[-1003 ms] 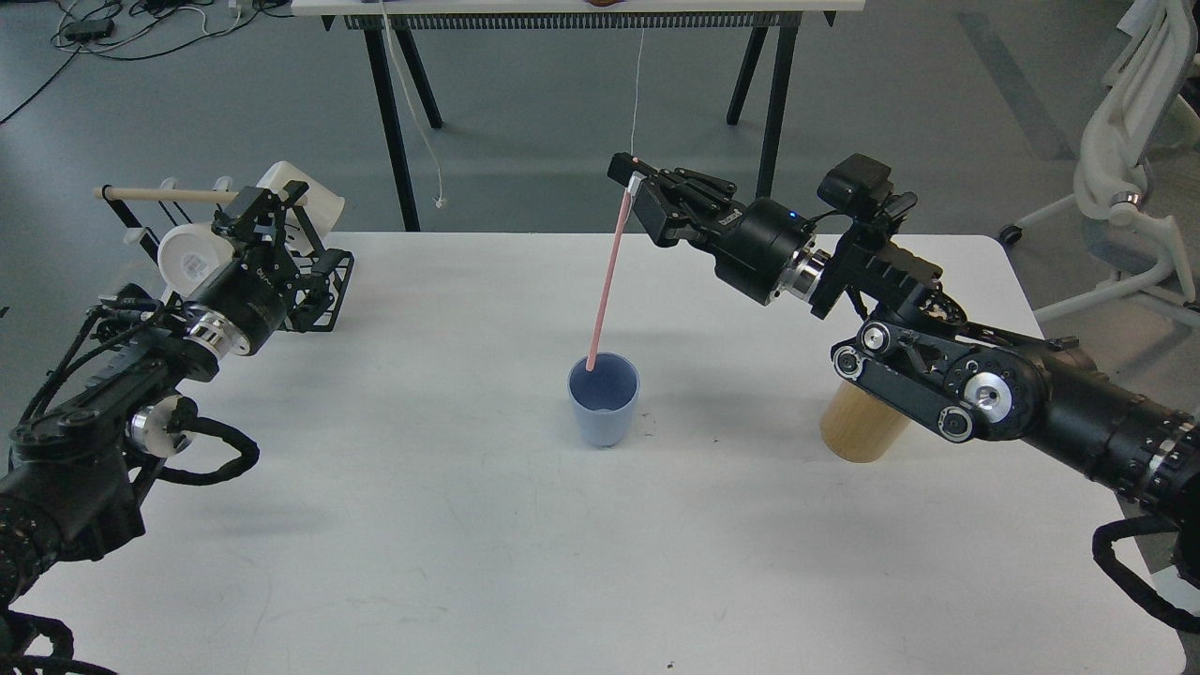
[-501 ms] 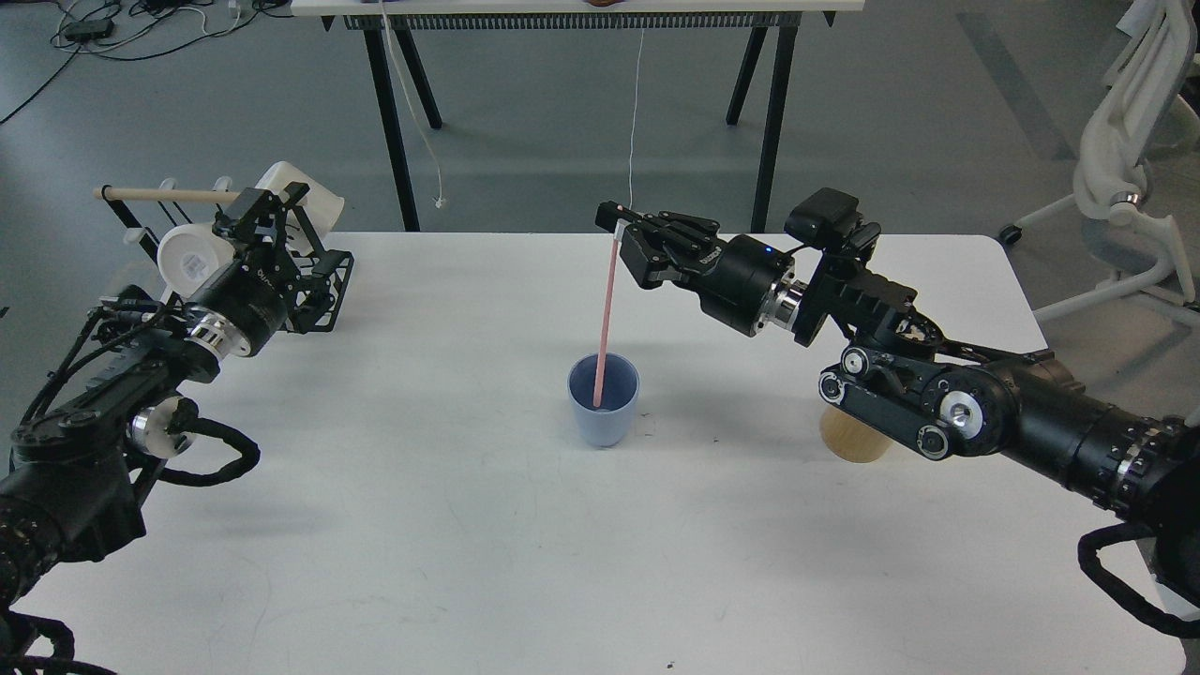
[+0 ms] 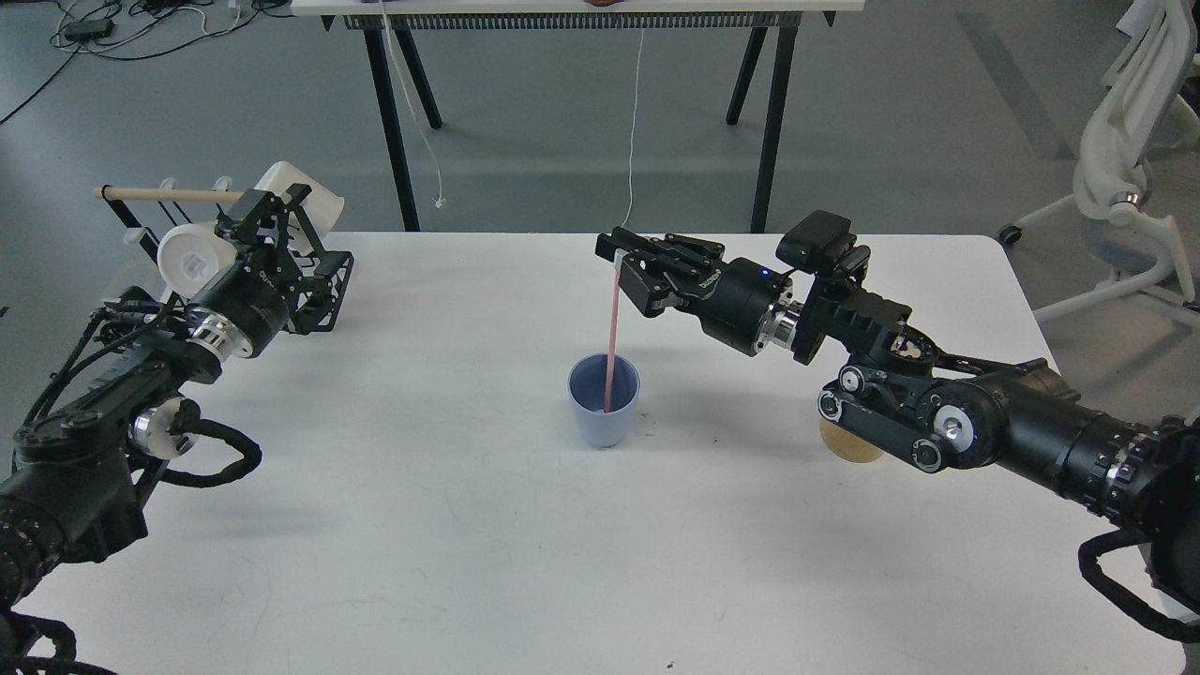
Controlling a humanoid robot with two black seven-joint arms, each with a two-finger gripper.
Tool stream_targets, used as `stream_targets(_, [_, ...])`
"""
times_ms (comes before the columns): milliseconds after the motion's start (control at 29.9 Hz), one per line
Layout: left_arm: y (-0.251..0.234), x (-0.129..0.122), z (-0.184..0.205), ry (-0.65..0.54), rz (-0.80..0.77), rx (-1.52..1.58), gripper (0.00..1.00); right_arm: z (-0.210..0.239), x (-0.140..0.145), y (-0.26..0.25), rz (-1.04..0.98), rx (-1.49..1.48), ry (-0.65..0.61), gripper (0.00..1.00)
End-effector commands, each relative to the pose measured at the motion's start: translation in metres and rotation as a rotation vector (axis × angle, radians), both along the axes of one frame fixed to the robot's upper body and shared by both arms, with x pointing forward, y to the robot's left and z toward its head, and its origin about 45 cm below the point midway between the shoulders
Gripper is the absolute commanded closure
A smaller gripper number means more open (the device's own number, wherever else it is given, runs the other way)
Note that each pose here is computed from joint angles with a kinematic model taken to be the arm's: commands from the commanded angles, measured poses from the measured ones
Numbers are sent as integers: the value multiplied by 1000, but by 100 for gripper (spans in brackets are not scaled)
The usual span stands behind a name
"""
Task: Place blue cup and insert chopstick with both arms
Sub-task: 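Release the straw and raise the right gripper away from the cup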
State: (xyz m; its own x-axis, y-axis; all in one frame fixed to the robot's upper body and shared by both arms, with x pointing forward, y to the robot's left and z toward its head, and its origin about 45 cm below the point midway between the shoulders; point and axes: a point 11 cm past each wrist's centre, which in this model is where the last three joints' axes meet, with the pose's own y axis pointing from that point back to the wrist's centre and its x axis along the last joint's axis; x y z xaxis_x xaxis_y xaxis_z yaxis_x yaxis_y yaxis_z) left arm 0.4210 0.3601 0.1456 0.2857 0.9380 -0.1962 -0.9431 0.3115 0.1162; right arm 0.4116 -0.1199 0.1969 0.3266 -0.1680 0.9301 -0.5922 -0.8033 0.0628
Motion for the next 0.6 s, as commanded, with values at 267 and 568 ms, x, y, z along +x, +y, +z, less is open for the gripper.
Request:
stream_targets(267, [-5,2,2,-7,-5,-11,3,52,18,11,-54,196,-44,19])
stream_targets(568, [-11,14,18,-45,-17,-19,3,104,63,-88,-394,761,228,9])
